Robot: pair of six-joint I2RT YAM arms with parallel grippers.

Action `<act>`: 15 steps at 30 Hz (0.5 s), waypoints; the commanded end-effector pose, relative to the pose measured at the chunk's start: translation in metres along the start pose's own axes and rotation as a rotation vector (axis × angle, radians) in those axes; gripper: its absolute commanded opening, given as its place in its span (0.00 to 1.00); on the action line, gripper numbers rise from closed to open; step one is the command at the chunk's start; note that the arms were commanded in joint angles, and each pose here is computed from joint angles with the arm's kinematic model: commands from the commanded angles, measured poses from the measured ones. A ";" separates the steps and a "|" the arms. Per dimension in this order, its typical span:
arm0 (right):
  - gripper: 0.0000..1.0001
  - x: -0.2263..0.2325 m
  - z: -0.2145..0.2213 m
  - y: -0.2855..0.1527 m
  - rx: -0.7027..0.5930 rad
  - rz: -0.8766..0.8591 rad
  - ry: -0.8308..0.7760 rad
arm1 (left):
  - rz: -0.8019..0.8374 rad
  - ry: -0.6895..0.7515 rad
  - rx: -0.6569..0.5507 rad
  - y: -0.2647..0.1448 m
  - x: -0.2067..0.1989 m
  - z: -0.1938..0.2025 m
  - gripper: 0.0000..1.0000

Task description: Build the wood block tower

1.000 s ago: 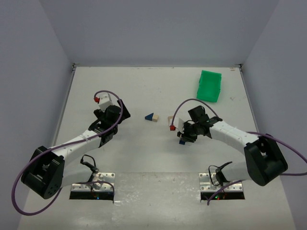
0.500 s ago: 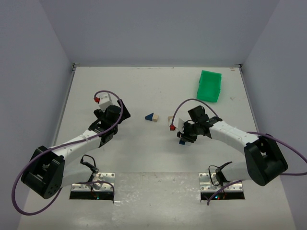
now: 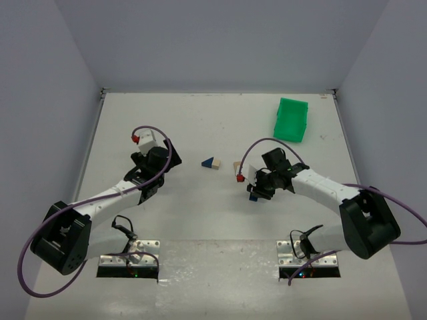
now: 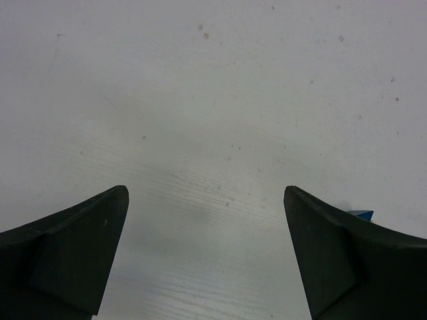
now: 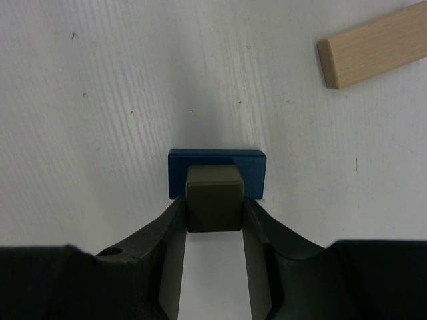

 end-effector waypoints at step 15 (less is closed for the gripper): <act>0.35 -0.006 -0.011 -0.002 -0.034 0.034 0.042 | 0.024 -0.039 -0.043 0.004 -0.013 -0.016 1.00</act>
Point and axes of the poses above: each gripper's point midway between its finger pads, its own y axis out along the fingers, its own x axis along the line the jaws close on, z = x × y, the point moved 1 cm from there along -y, back along the fingers, and after that the axes turned 10 degrees about -y, right-handed, at the moved point
